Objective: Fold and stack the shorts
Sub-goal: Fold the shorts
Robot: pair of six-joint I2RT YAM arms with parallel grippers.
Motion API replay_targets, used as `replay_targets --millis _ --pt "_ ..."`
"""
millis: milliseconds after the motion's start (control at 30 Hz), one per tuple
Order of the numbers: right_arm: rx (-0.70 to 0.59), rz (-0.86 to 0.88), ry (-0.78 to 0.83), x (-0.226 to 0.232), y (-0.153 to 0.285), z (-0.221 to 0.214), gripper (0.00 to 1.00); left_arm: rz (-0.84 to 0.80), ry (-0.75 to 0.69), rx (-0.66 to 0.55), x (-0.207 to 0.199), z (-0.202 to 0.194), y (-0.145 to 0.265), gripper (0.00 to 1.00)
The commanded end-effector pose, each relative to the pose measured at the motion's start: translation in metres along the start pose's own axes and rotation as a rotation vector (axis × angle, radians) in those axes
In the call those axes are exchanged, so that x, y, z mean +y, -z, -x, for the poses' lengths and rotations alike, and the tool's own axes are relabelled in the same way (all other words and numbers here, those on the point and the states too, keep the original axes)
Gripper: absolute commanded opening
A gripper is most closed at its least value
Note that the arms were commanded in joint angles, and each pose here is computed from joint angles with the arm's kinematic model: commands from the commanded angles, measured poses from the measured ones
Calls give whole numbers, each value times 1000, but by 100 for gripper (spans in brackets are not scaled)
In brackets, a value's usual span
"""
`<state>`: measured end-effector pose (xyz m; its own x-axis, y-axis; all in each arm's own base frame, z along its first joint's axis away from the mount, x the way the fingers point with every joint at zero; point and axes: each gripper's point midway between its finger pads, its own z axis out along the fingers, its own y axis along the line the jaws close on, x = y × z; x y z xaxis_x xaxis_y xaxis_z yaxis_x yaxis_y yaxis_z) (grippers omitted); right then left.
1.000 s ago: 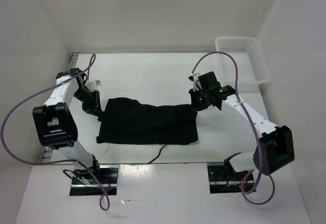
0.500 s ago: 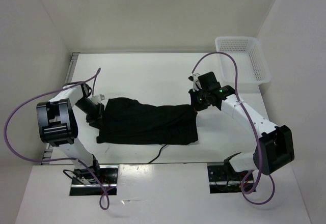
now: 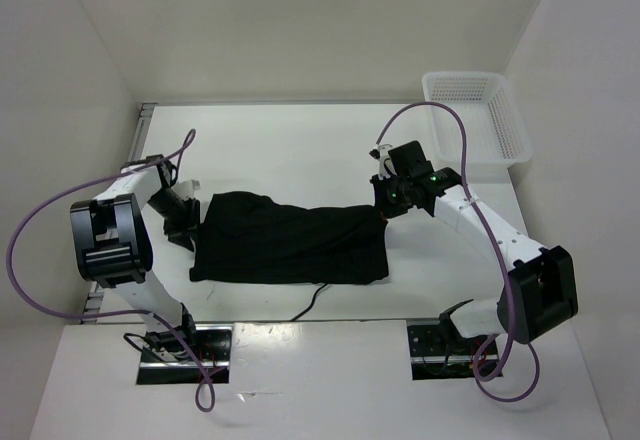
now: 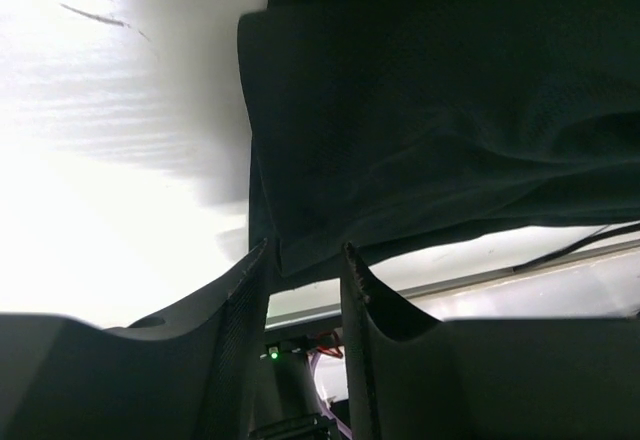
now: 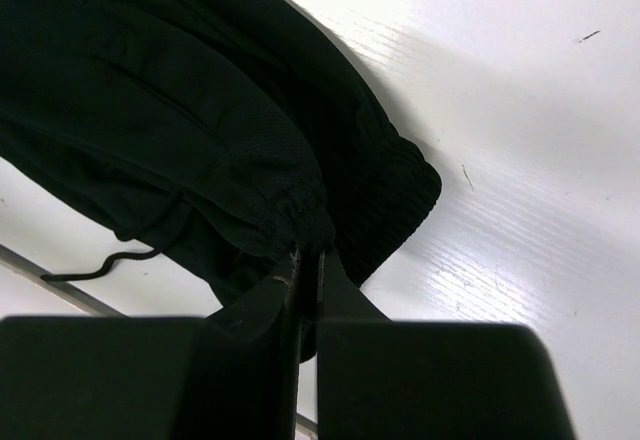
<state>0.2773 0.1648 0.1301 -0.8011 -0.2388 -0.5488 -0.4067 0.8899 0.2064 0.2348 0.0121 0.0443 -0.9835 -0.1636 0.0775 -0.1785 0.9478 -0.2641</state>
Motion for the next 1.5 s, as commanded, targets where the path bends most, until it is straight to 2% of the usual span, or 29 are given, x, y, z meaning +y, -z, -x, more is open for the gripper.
replay_targets --millis 0,300,433,567,900,1100,1233,1467 --pt "-49 6 11 4 6 9 0 -2 0 -8 2 3 -3 41" --pt "-50 -3 11 3 6 9 0 -41 13 35 -2 -5 -12 40" --pt "-59 -2 12 3 8 11 0 -63 16 42 -6 -5 -14 32" --pt "-60 -11 12 2 8 11 0 -62 10 23 -8 -2 -5 29" --pt "-60 -11 21 1 8 11 0 -49 -4 -22 -10 7 11 33" --pt "-60 -11 21 1 8 11 0 -84 2 -5 -15 4 8 21" --pt "-61 -20 21 0 8 11 0 -96 12 24 -14 -1 -1 16" --pt "-71 -28 22 -1 10 13 0 -87 22 57 -10 -8 -13 20"
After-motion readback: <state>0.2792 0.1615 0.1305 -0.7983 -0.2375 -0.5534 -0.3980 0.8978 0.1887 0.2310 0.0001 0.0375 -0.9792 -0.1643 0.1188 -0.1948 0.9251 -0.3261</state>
